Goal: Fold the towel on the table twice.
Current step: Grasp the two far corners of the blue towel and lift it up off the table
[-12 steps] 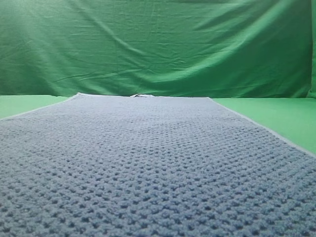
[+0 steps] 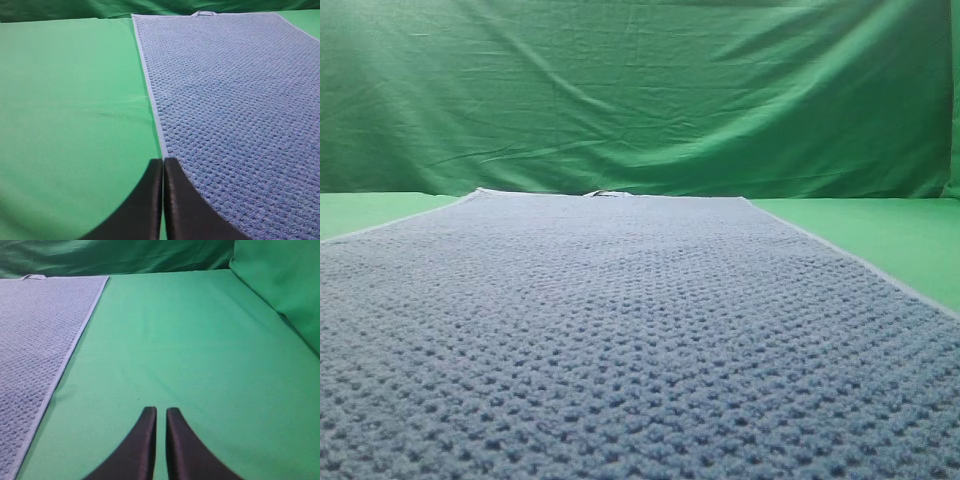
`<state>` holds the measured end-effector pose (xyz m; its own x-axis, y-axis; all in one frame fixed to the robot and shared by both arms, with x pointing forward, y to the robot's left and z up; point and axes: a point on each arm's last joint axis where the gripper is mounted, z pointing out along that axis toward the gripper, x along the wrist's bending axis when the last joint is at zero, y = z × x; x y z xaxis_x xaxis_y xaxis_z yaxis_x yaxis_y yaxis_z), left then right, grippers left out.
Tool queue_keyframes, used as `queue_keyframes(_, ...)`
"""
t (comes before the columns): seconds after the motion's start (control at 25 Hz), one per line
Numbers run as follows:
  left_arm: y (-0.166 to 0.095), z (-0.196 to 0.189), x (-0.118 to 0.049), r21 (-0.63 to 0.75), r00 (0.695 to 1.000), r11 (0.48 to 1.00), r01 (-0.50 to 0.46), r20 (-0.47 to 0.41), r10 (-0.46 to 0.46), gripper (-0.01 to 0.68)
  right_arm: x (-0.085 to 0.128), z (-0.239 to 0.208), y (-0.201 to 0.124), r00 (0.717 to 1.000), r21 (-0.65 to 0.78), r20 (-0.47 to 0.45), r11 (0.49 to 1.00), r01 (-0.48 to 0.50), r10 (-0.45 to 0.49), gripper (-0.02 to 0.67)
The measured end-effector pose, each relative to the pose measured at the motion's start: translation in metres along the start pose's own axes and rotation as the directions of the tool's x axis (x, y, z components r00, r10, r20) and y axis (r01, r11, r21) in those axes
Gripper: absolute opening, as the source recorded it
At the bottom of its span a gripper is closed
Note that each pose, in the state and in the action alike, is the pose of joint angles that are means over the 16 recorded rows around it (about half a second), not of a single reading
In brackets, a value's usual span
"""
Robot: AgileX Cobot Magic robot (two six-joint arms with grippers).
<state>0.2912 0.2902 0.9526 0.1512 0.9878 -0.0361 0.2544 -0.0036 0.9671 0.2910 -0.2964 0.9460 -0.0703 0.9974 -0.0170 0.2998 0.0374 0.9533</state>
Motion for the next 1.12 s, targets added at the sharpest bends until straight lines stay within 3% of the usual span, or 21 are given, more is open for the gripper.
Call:
queue_keyframes(0.4,0.001,0.000,0.000,-0.009,1.000,1.000,0.012,0.003,-0.012,0.000,0.000,0.000,0.000,1.000,-0.001,0.000,1.000,0.000,0.000,0.048)
queue_keyframes(0.64,0.010,0.000,-0.001,-0.106,0.994,0.988,0.111,0.020,-0.110,0.000,0.001,0.000,0.004,1.000,-0.046,-0.008,0.999,-0.011,0.011,0.048)
queue_keyframes(1.12,0.035,-0.007,0.008,-0.386,0.932,0.854,0.350,0.054,-0.358,0.000,0.002,-0.004,0.027,0.998,-0.292,-0.041,0.955,-0.052,0.042,0.048)
